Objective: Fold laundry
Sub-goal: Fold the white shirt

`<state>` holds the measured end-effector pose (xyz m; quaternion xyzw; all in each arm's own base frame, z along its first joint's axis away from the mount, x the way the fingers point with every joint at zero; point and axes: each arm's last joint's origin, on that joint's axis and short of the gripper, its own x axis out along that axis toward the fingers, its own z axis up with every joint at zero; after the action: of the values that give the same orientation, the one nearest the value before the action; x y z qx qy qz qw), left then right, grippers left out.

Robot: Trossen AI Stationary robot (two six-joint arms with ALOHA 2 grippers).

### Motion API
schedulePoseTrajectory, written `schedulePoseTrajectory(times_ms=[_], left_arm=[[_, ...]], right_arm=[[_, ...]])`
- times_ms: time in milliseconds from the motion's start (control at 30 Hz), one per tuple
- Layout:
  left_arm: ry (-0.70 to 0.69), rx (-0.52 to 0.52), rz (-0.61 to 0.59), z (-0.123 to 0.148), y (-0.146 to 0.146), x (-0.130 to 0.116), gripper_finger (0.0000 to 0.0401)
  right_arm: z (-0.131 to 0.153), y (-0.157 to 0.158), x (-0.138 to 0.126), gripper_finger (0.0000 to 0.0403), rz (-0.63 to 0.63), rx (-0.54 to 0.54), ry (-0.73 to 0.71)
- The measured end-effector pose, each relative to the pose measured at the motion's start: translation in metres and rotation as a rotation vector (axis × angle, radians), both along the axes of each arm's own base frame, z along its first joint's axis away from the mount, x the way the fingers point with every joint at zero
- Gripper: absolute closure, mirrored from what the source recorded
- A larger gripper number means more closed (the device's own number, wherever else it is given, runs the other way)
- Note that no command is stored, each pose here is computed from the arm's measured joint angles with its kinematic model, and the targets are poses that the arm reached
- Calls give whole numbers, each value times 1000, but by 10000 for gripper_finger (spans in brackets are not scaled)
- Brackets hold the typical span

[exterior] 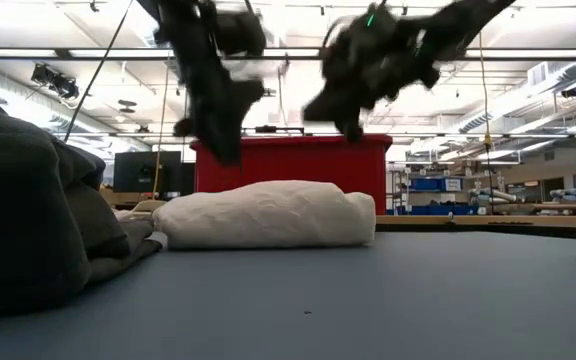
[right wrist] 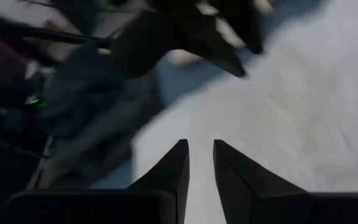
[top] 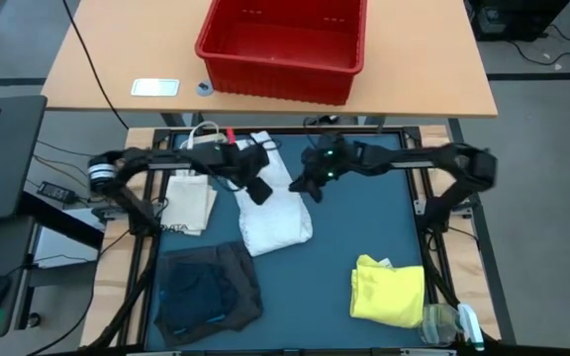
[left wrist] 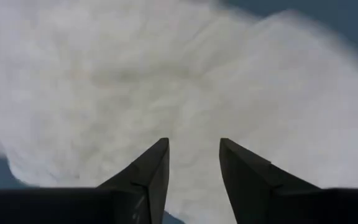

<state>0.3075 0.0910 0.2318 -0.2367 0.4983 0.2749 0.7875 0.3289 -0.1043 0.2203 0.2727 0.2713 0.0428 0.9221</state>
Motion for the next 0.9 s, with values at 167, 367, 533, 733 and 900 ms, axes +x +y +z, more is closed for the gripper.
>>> schedulePoseTrajectory(times_ms=[167,367,533,733,900], left_arm=[[-125,124,-253,52,-21,-17,258],[-152,69,-516,51,-73,-29,241],[-244,77,-701,34,-131,-16,180],[-177,123,-611,3,-173,-1,100],[-57,127,-622,-36,-196,7,82]], right_arm=[[43,41,-21,320,252,-249,-121],[46,82,-27,304,377,-592,-89],[44,101,-26,273,366,-610,-49],[30,133,-31,227,490,-575,-3],[6,158,-27,170,546,-659,66]])
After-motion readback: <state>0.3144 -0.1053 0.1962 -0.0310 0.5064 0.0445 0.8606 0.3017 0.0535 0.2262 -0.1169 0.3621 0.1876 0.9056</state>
